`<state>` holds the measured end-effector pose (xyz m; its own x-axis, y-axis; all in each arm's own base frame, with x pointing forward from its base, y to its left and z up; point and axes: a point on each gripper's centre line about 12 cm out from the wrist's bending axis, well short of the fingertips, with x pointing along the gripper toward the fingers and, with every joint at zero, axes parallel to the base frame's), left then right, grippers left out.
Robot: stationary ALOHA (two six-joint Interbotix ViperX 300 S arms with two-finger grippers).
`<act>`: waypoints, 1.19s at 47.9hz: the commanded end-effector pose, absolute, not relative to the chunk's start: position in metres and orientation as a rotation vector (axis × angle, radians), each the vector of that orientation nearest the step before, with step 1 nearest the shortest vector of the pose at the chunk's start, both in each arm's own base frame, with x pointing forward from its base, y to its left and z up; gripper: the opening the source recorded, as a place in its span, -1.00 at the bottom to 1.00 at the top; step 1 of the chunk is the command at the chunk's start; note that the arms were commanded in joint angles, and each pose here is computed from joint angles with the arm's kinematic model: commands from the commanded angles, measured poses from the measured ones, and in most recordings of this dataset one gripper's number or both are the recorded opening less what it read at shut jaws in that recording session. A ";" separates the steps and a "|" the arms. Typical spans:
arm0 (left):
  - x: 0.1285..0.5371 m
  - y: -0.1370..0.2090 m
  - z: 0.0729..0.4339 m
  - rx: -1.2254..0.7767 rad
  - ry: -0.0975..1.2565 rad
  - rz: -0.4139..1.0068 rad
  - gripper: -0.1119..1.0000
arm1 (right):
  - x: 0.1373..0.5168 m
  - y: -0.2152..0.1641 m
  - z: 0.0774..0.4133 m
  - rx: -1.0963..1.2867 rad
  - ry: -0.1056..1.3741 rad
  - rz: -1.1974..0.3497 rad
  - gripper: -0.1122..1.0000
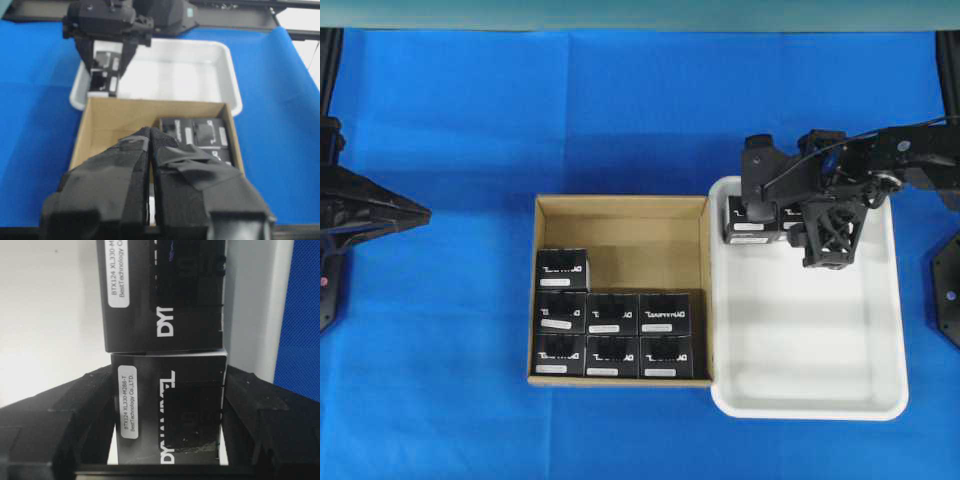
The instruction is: Pick the box from inside the cardboard box.
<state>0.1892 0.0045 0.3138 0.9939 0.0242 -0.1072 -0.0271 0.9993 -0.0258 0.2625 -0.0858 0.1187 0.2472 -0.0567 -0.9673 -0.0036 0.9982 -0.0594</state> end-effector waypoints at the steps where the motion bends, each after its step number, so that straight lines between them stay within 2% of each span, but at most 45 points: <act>1: 0.191 0.005 0.325 -0.026 0.081 0.027 -0.76 | 0.264 -0.088 0.117 -0.051 1.320 -0.041 0.37; 29: 0.191 0.005 0.325 -0.026 0.081 0.027 -0.76 | 0.262 -0.085 0.117 -0.010 1.343 -0.033 0.36; 31: 0.191 0.005 0.325 -0.026 0.081 0.027 -0.76 | 0.262 -0.084 0.117 -0.008 1.344 -0.033 0.46; 35: 0.191 0.005 0.324 -0.026 0.082 0.027 -0.76 | 0.262 -0.084 0.117 -0.006 1.344 -0.034 0.82; 37: 0.191 0.005 0.324 -0.026 0.082 0.027 -0.76 | 0.262 -0.084 0.117 -0.007 1.344 -0.033 0.92; 57: 0.192 0.005 0.324 -0.026 0.087 0.027 -0.76 | 0.268 -0.085 0.133 -0.013 1.321 -0.034 0.92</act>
<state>0.1904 0.0046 0.3126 0.9933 0.0243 -0.1133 -0.0272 0.9993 -0.0243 0.2627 -0.0847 0.1227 0.2215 -0.0283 -0.9747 0.0164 0.9995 -0.0253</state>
